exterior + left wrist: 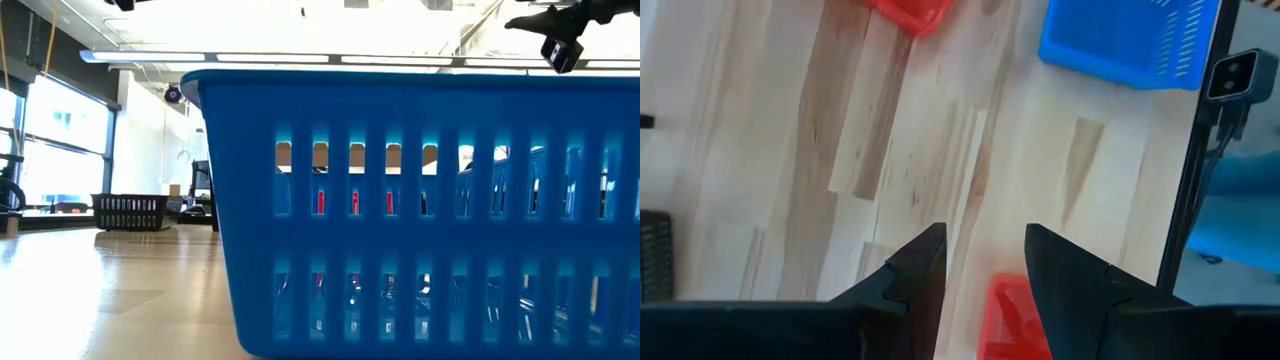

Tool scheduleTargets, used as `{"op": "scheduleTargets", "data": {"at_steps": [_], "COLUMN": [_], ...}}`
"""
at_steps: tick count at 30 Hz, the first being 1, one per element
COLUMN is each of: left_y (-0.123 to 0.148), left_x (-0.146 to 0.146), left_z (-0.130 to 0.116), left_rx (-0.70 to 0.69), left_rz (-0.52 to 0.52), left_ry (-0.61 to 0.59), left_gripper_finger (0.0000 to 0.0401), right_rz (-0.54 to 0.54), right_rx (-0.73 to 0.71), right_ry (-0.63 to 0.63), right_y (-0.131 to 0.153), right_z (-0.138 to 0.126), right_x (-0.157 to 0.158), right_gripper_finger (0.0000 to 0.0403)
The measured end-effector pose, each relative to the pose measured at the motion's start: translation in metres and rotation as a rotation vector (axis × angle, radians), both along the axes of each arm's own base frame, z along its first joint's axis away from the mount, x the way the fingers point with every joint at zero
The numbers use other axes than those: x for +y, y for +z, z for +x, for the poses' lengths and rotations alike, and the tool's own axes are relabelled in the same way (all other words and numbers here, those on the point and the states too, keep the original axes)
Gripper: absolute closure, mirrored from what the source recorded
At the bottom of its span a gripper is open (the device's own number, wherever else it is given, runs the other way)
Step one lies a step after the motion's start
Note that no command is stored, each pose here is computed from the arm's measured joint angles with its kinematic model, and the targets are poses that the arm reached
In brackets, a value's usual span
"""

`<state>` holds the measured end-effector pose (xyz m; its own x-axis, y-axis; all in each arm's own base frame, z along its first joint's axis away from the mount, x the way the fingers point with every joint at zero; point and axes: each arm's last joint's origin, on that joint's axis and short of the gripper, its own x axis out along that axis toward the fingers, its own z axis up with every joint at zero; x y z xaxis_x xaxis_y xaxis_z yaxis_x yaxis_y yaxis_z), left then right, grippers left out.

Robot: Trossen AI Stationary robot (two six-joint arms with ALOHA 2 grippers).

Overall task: Stack baskets on shelf by color
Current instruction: Put the top right black basket on the shelf

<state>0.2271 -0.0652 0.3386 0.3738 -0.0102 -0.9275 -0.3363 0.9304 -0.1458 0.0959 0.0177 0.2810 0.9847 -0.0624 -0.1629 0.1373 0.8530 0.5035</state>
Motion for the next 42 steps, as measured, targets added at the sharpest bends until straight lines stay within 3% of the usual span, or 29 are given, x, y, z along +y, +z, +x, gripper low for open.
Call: {"op": "scheduleTargets", "data": {"at_steps": [7, 14, 23, 31, 42], "left_y": [0.000, 0.001, 0.001, 0.001, 0.001], "left_x": [0.005, 0.008, 0.008, 0.008, 0.008], "left_z": [-0.018, -0.026, -0.026, -0.026, -0.026], "left_rx": [-0.034, -0.047, -0.045, -0.046, -0.047], "left_rz": [0.002, 0.010, 0.025, 0.043, 0.053], "left_ry": [-0.030, -0.054, -0.103, -0.139, -0.153], "left_gripper_finger": [0.0274, 0.0274, 0.0274, 0.0274, 0.0274], "right_rz": [0.089, 0.136, 0.046, -0.034, -0.076], "right_rx": [0.241, 0.565, 0.846, 0.995, 1.122], "right_ry": [0.079, 0.111, 0.177, 0.228, 0.183], "right_y": [0.011, 0.000, -0.019, -0.048, -0.084], "right_z": [0.030, 0.066, 0.096, 0.110, 0.130], "right_x": [0.012, 0.026, 0.049, 0.076, 0.087], "right_gripper_finger": [0.0277, 0.0277, 0.0277, 0.0277, 0.0277]}}
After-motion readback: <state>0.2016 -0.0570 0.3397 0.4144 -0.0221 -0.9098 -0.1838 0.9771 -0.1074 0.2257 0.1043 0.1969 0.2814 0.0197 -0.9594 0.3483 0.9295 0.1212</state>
